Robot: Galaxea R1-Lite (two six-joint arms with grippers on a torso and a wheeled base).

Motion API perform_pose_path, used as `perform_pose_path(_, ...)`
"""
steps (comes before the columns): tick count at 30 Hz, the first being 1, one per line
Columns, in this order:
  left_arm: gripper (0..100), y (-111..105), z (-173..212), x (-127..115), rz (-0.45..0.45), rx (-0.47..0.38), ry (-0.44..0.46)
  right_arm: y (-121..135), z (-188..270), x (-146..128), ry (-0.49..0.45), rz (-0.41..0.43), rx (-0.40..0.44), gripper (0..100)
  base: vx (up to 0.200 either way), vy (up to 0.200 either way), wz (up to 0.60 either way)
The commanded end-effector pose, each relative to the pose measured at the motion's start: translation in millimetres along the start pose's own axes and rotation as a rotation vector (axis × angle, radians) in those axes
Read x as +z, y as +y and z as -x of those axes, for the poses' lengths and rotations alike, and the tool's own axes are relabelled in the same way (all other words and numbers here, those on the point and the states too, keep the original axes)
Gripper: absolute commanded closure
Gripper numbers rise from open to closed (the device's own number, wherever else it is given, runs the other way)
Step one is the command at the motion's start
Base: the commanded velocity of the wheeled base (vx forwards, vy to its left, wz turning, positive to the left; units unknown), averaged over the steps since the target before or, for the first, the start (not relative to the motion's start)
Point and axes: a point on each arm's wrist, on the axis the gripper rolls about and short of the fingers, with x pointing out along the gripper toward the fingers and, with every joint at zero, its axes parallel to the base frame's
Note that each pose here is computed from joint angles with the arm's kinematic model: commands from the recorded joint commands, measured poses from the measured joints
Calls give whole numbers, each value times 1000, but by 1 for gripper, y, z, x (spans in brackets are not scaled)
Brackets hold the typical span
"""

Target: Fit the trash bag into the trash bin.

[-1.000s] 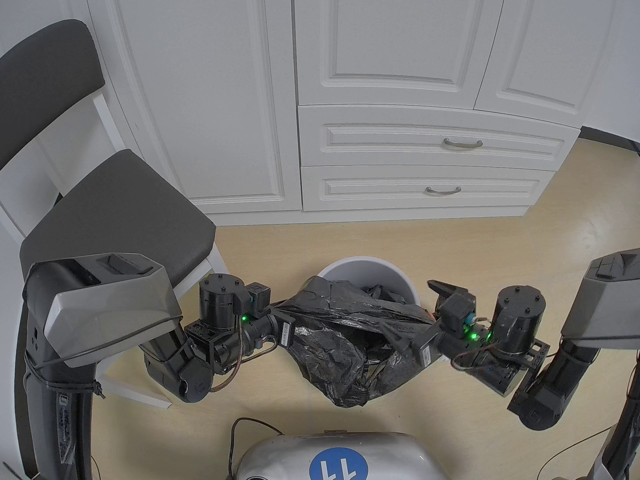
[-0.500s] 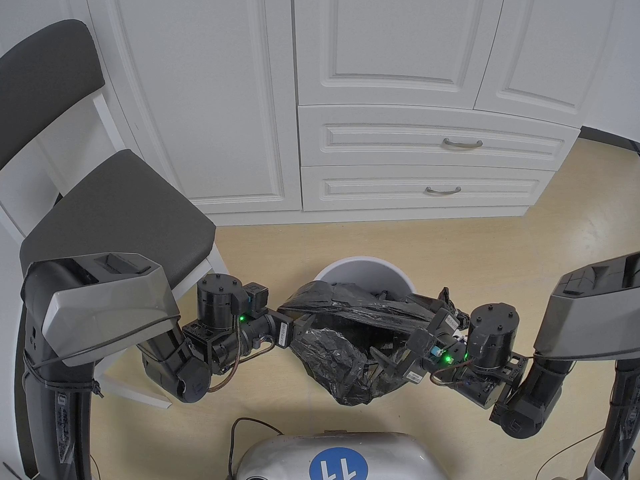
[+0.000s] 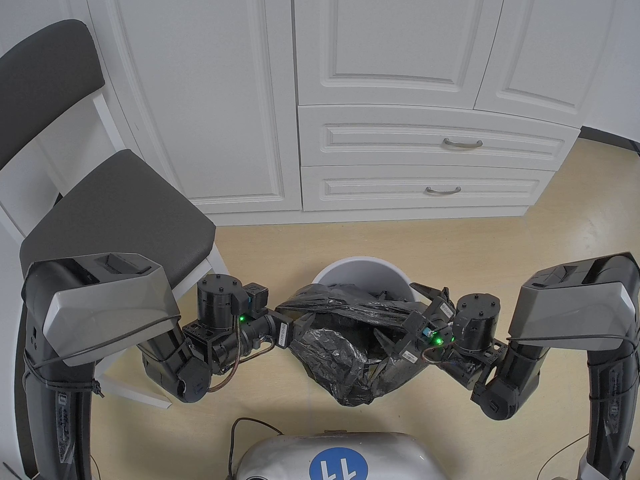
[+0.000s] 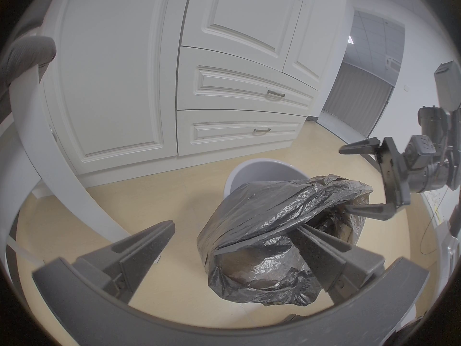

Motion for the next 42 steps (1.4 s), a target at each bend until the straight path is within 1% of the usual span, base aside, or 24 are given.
perform_pose_path(1, 0, -1, 0, -1, -5, -2, 3, 0, -23, -12, -16, -17, -37, 0, 0, 0, 0)
perform_pose_path(2, 0, -1, 0, -1, -7, -2, 2, -1, -26, -11, -26, -21, -44, 100, 0, 0, 0)
perform_pose_path(3, 0, -1, 0, -1, -7, -2, 0, -2, -28, -10, -29, -22, -50, 100, 0, 0, 0)
perform_pose_path(4, 0, -1, 0, 0, -7, -2, -10, -7, -36, -5, -56, -43, -90, 100, 0, 0, 0)
perform_pose_path(5, 0, -1, 0, 0, -8, -1, -17, -10, -42, 0, -69, -66, -103, 100, 0, 0, 0)
perform_pose_path(6, 0, -1, 0, 0, -8, -1, -17, -10, -42, 0, -69, -66, -103, 100, 0, 0, 0)
perform_pose_path(7, 0, -1, 1, 2, -11, 0, -26, -16, -52, 3, -59, -114, -119, 100, 0, 0, 0)
perform_pose_path(10, 0, -1, 2, 5, -12, 1, -35, -26, -72, 6, -32, -174, -146, 100, 0, 0, 0)
perform_pose_path(11, 0, -1, 3, 7, -12, 1, -43, -28, -81, 8, -38, -197, -162, 100, 0, 0, 0)
perform_pose_path(15, 0, -3, 8, 14, -17, -1, -72, -35, -120, 20, -87, -332, -286, 100, 0, 0, 0)
perform_pose_path(16, 0, -3, 8, 14, -17, -1, -73, -35, -122, 21, -89, -336, -289, 100, 0, 0, 0)
perform_pose_path(17, 0, -3, 10, 17, -18, -3, -81, -35, -134, 22, -87, -377, -312, 100, 0, 0, 0)
perform_pose_path(20, 0, -4, 11, 18, -18, -4, -81, -33, -147, 17, -79, -439, -319, 100, 0, 0, 0)
perform_pose_path(23, 0, -4, 10, 17, -18, -4, -81, -33, -154, 13, -74, -461, -328, 100, 0, 0, 0)
perform_pose_path(27, 0, -4, 9, 17, -18, -5, -82, -40, -168, 8, -110, -485, -367, 100, 0, 0, 0)
perform_pose_path(34, 0, -5, 9, 19, -18, -8, -89, -46, -169, 8, -119, -487, -380, 100, 0, 0, 0)
perform_pose_path(35, 0, -5, 9, 19, -18, -8, -89, -46, -169, 8, -119, -487, -380, 0, 0, 0, 0)
perform_pose_path(38, 0, -6, 9, 18, -18, -10, -85, -51, -167, 11, -127, -490, -389, 0, 0, 0, 0)
perform_pose_path(40, 0, -7, 8, 18, -19, -11, -86, -60, -158, 22, -144, -509, -392, 0, 0, 0, 0)
perform_pose_path(42, 0, -8, 8, 17, -20, -14, -86, -69, -138, 36, -121, -513, -372, 0, 0, 0, 0)
